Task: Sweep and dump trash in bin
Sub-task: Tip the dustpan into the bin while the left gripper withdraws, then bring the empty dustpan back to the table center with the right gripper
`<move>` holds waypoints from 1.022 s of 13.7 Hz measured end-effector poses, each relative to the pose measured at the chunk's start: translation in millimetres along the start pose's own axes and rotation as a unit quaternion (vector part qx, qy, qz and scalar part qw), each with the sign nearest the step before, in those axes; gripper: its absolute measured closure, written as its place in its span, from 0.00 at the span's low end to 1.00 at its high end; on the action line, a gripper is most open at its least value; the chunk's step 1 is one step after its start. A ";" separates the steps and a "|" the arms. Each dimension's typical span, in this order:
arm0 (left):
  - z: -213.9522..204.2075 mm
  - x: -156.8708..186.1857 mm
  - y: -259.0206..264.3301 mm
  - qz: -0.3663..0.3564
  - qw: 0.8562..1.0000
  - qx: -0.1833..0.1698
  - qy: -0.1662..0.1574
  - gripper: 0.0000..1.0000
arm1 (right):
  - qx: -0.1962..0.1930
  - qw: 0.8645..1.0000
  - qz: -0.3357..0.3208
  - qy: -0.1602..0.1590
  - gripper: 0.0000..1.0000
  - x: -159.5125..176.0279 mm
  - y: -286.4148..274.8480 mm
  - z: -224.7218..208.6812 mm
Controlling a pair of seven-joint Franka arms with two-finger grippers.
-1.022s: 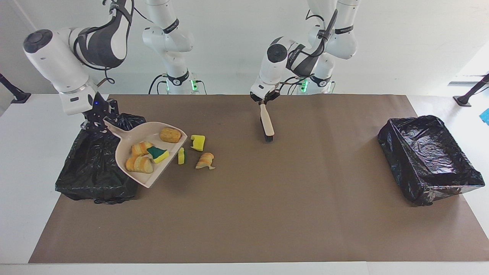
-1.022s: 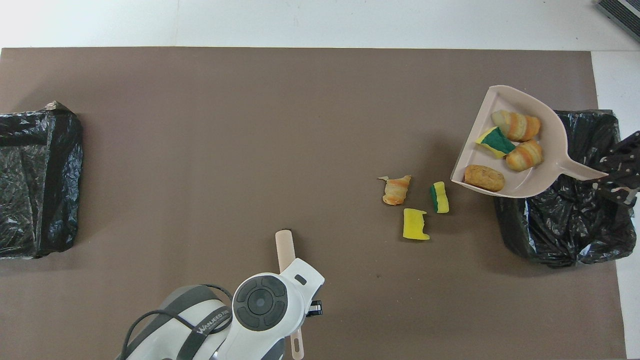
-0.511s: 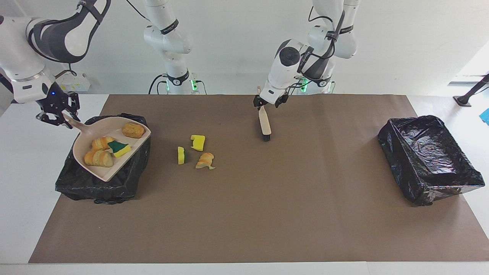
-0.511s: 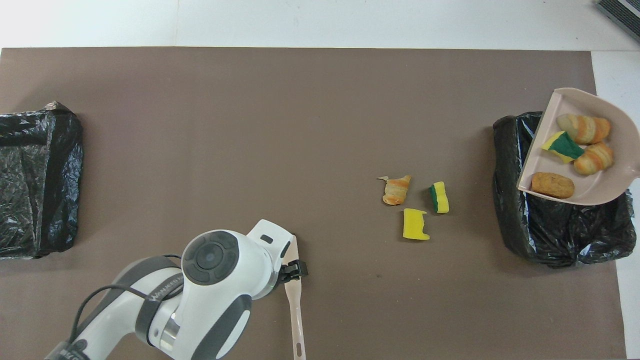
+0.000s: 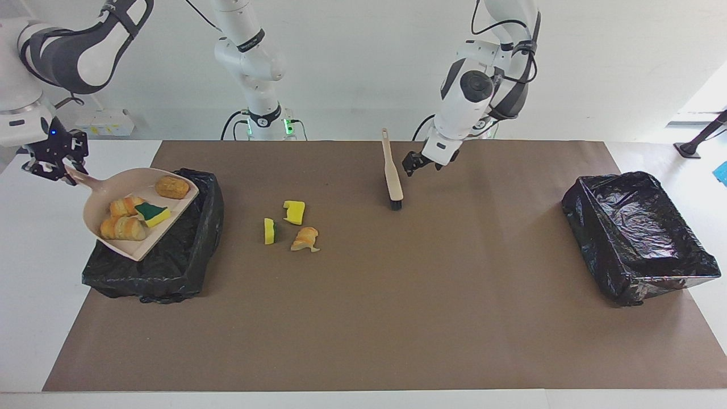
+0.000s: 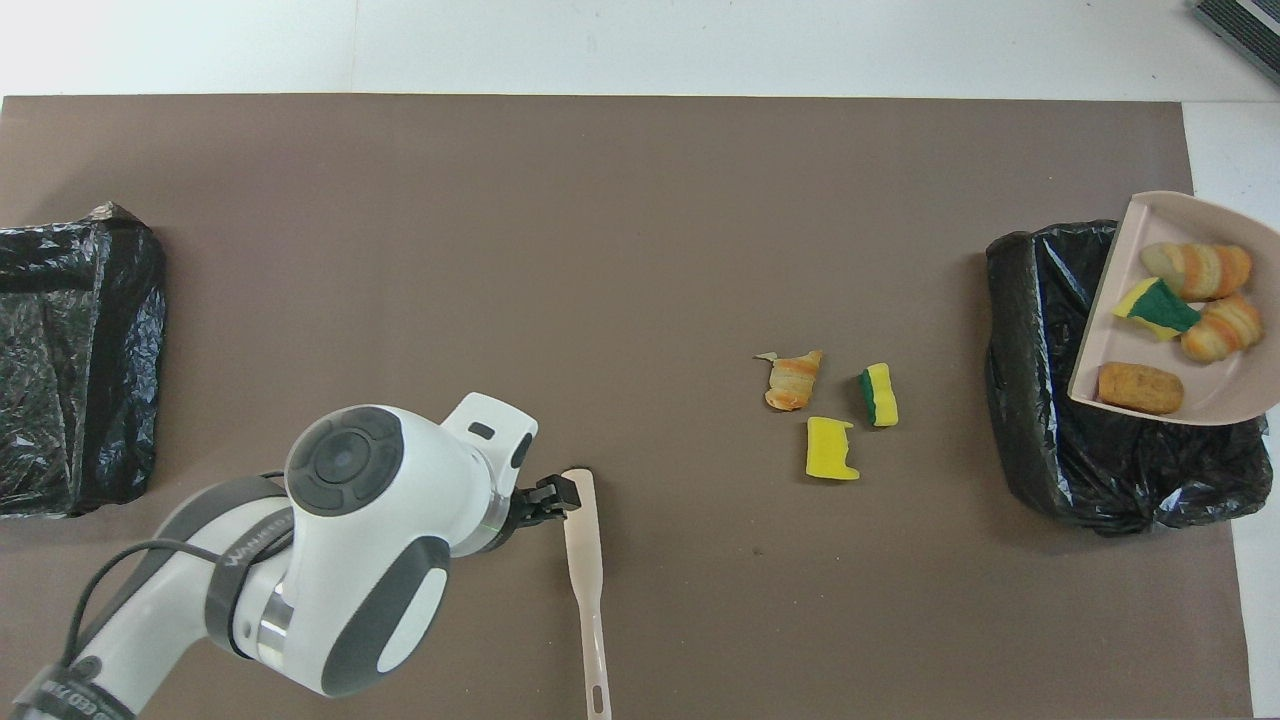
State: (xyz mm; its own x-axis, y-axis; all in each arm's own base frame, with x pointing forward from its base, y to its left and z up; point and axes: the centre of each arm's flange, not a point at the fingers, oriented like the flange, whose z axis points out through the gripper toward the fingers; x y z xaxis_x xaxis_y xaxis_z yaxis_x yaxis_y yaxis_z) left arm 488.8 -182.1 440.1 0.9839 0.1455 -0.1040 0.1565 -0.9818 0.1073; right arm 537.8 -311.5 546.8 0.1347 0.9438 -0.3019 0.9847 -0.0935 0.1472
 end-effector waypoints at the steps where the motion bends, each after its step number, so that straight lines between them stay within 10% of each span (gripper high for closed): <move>1: -7.2 13.6 -11.9 0.015 1.000 0.001 0.005 0.00 | 0.000 1.000 -0.017 -0.009 0.69 -3.1 0.8 4.7; 7: -74.7 77.1 -83.8 0.112 0.994 0.010 0.008 0.00 | 0.030 0.985 -0.124 -0.120 0.69 35.9 20.2 11.2; 14: -177.9 73.8 -111.2 0.127 0.992 0.012 0.012 0.00 | 0.033 0.965 -0.180 -0.187 0.69 59.6 31.3 2.1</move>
State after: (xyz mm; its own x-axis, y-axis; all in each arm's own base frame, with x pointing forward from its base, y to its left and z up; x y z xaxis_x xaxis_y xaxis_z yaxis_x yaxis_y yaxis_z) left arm 559.4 -40.6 596.4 0.9932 -0.1038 -0.0522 -0.0981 -0.9899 0.1025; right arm 576.8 -258.8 531.4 -0.1991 0.7396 -0.6429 0.9784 0.1872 -0.0877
